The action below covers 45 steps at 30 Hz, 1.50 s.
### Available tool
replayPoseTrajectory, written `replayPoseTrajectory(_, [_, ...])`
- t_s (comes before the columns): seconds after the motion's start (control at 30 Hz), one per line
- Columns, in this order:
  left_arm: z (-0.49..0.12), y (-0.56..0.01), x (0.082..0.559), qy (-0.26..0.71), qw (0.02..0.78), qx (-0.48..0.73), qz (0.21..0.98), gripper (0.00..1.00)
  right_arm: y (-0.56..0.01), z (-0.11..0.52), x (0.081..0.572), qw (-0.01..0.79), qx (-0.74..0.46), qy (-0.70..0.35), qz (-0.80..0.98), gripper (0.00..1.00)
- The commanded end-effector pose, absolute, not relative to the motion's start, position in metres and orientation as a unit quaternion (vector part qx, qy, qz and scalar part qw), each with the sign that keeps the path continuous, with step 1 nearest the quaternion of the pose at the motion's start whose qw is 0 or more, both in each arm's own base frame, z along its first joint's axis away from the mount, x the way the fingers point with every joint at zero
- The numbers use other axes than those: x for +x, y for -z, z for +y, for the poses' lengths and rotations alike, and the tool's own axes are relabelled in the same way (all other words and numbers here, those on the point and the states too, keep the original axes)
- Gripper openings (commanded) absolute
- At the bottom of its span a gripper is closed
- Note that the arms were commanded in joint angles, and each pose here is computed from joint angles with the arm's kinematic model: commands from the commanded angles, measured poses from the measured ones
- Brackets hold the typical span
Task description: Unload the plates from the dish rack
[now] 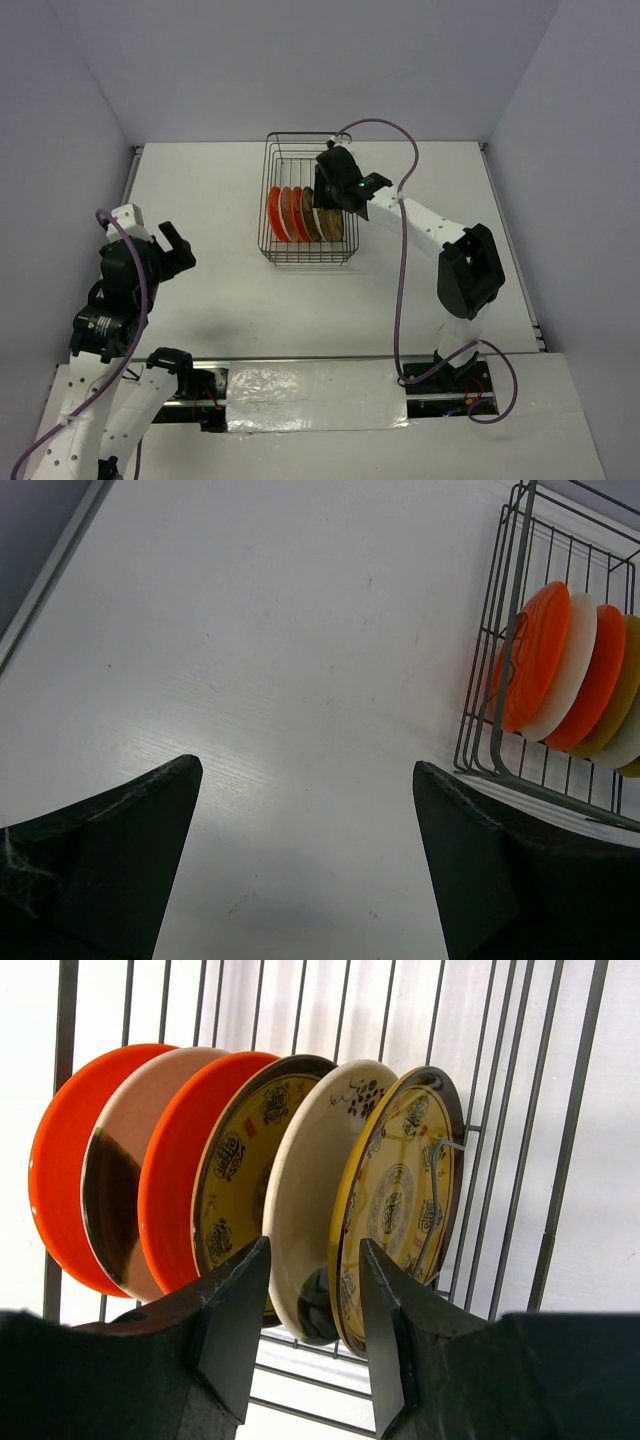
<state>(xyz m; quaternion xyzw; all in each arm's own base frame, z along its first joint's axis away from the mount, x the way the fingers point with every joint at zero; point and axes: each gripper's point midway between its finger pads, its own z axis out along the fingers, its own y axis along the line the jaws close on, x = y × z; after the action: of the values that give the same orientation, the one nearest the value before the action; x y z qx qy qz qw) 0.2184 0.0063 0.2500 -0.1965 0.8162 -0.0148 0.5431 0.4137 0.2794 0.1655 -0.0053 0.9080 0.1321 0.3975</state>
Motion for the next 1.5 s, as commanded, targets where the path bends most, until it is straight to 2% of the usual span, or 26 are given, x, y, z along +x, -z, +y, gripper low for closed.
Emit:
replayPoseTrajectory(0.0, [0.003,-0.257,0.226,0.023,0.558,-0.187,0.808,1.0,-0.185,0.277,0.423,0.423,0.009,-0.133,0.896,0.47])
replayPoseTrajectory(0.23, [0.001,-0.256,0.226,0.027,0.559,-0.184,0.808,1.0,-0.183,0.268,0.422,0.428,0.027,-0.135,0.893,0.39])
replayPoseTrajectory(0.5, [0.0,-0.256,0.227,0.028,0.557,-0.181,0.81,1.0,-0.194,0.262,0.42,0.442,0.033,-0.141,0.885,0.42])
replayPoseTrajectory(0.67, [0.0,-0.255,0.228,0.028,0.555,-0.18,0.812,1.0,-0.174,0.264,0.424,0.419,0.023,-0.144,0.896,0.4])
replayPoseTrajectory(0.83, [-0.001,-0.255,0.228,0.029,0.555,-0.179,0.812,0.99,-0.161,0.278,0.425,0.395,0.006,-0.158,0.905,0.22])
replayPoseTrajectory(0.93, [-0.002,-0.253,0.229,0.029,0.552,-0.177,0.814,1.0,-0.188,0.286,0.417,0.406,-0.001,-0.196,0.893,0.16])
replayPoseTrajectory(0.97, [-0.002,-0.253,0.23,0.029,0.551,-0.176,0.815,1.0,-0.2,0.286,0.416,0.415,-0.001,-0.206,0.886,0.09])
replayPoseTrajectory(1.0, [-0.002,-0.253,0.23,0.03,0.55,-0.176,0.816,1.0,-0.224,0.285,0.41,0.433,0.001,-0.224,0.873,0.07])
replayPoseTrajectory(1.23, [-0.003,-0.253,0.23,0.031,0.551,-0.175,0.815,0.99,-0.343,0.265,0.379,0.536,-0.014,-0.29,0.793,0.03])
replayPoseTrajectory(1.37, [-0.002,-0.253,0.229,0.03,0.552,-0.176,0.815,0.99,-0.376,0.22,0.379,0.589,0.017,-0.23,0.774,0.01])
replayPoseTrajectory(1.47, [-0.002,-0.252,0.23,0.029,0.55,-0.176,0.816,0.99,-0.354,0.171,0.399,0.579,0.062,-0.123,0.803,0.0])
